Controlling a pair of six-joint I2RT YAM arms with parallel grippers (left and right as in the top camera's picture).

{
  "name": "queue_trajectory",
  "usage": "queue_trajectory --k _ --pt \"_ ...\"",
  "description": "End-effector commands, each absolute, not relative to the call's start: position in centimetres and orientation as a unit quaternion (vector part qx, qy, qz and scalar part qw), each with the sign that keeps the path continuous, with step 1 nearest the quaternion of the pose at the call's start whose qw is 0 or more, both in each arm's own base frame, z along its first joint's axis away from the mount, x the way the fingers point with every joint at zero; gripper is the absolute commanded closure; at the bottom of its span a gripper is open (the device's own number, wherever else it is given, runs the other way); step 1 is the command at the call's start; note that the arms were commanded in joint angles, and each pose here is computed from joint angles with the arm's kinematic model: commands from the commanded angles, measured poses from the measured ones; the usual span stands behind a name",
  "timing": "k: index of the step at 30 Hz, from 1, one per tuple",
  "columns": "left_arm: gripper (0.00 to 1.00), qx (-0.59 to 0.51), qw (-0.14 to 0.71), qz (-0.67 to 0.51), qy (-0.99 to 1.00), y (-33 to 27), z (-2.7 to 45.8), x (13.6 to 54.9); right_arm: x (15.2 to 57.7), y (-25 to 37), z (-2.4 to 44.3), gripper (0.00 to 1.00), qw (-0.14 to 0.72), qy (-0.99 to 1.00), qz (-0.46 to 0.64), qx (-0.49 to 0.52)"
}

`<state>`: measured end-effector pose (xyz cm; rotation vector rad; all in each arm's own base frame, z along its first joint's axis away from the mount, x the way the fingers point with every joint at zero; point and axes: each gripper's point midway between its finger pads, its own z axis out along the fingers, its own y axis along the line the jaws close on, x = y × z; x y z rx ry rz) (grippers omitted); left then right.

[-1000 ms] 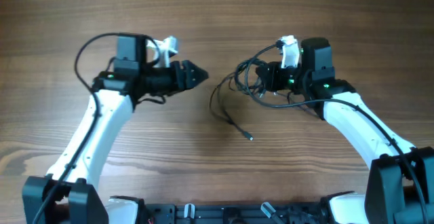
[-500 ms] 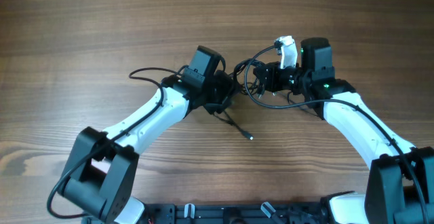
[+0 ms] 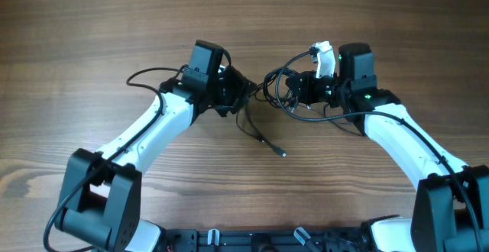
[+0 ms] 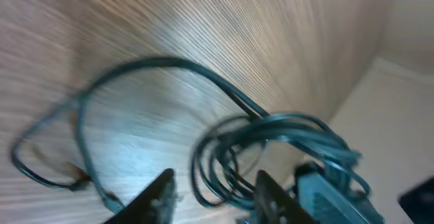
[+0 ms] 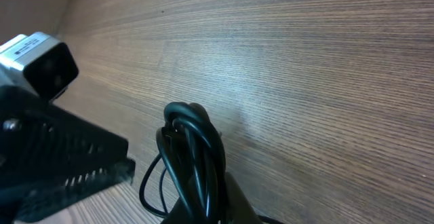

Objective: Untangle cables

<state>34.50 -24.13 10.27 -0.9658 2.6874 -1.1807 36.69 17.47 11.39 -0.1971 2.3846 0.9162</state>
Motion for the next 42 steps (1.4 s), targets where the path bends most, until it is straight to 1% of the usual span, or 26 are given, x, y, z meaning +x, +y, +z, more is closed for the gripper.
queue_trajectory --k 1,4,5,6,7,8,10,12,14,16,17,18,19,23,27,28,30,32,33,34,35,36,37,38,39,42 --pt "0.48 -0.334 0.014 -0.381 0.862 -25.9 10.8 33.4 36.8 17.5 11.4 0.96 0.286 0.892 0.342 -0.072" --pt "0.45 -0.372 0.015 -0.357 0.857 -26.7 9.7 32.9 36.7 17.5 11.4 0.96 0.285 0.892 0.342 -0.072" --pt "0.48 -0.386 0.017 -0.347 0.855 -26.7 9.1 32.9 36.7 17.5 11.4 0.96 0.285 0.893 0.342 -0.072" --pt "0.6 -0.393 0.021 -0.337 0.855 -26.7 8.6 33.0 36.7 17.5 11.4 0.96 0.285 0.893 0.342 -0.072" --pt "0.67 -0.398 0.029 -0.326 0.857 -26.4 8.0 33.1 36.7 17.5 11.4 0.96 0.285 0.893 0.342 -0.072" --pt "0.69 -0.405 0.039 -0.313 0.858 -25.9 7.5 33.4 36.7 17.5 11.4 0.96 0.285 0.893 0.342 -0.072" --pt "0.69 -0.412 0.054 -0.302 0.858 -25.3 7.3 33.7 36.7 17.5 11.4 0.96 0.285 0.893 0.342 -0.072" --pt "0.62 -0.413 0.061 -0.297 0.859 -25.1 7.2 33.8 36.7 17.5 11.4 0.96 0.285 0.893 0.342 -0.072" --pt "0.6 -0.413 0.062 -0.297 0.859 -25.0 7.2 33.9 36.7 17.5 11.4 0.96 0.285 0.893 0.342 -0.072" --pt "0.83 -0.414 0.064 -0.296 0.859 -25.0 7.2 33.9 36.7 17.5 11.4 0.96 0.285 0.893 0.342 -0.072" --pt "0.92 -0.414 0.064 -0.296 0.859 -25.0 7.2 33.9 36.7 17.5 11.4 0.96 0.285 0.893 0.342 -0.072" --pt "0.96 -0.414 0.063 -0.296 0.859 -25.0 7.2 33.9 36.7 17.5 11.4 0.96 0.285 0.893 0.342 -0.072" --pt "0.96 -0.411 0.062 -0.296 0.86 -25.0 7.2 33.9 36.7 17.5 11.4 0.96 0.285 0.893 0.342 -0.072" --pt "0.96 -0.259 0.049 -0.337 0.904 -25.0 8.3 33.4 37.2 16.9 11.1 0.96 0.292 0.898 0.322 -0.063" --pt "0.96 -0.151 0.059 -0.446 0.88 -22.4 12.7 34.9 37.5 15.6 10.1 0.96 0.293 0.912 0.282 -0.043" --pt "0.96 -0.09 0.064 -0.508 0.855 -21.8 14.9 35.0 37.5 15.6 10.1 0.96 0.293 0.912 0.282 -0.043" --pt "0.96 -0.025 0.079 -0.555 0.827 -20.7 16.7 34.6 37.5 15.6 10.1 0.96 0.293 0.912 0.283 -0.043" --pt "0.91 0.005 0.093 -0.571 0.816 -20.2 17.4 34.5 37.5 15.6 10.1 0.96 0.294 0.912 0.283 -0.043" --pt "0.85 0.023 0.105 -0.573 0.812 -20.0 17.6 34.5 37.5 15.6 10.1 0.96 0.294 0.912 0.283 -0.043" --pt "0.76 0.037 0.122 -0.567 0.814 -19.7 17.5 34.8 37.5 15.6 10.1 0.96 0.294 0.912 0.283 -0.043" --pt "0.7 0.026 0.131 -0.549 0.825 -19.4 16.9 35.3 37.5 15.6 10.2 0.96 0.294 0.912 0.283 -0.043" --pt "0.59 -0.01 0.124 -0.53 0.839 -19.1 16.1 35.8 37.5 15.6 10.2 0.96 0.294 0.912 0.283 -0.043" --pt "0.4 -0.056 0.111 -0.513 0.85 -19.0 15.3 36.3 37.5 15.6 10.2 0.96 0.295 0.912 0.283 -0.043" --pt "0.16 -0.096 0.101 -0.496 0.857 -19.0 14.7 36.5 37.5 15.6 10.2 0.96 0.295 0.912 0.283 -0.043" --pt "0.0 -0.12 0.094 -0.486 0.861 -19.1 14.3 36.7 37.5 15.6 10.2 0.96 0.295 0.912 0.283 -0.043" --pt "0.0 -0.213 0.062 -0.436 0.872 -21.5 12.5 36.1 37.5 15.6 10.2 0.96 0.294 0.912 0.283 -0.043"
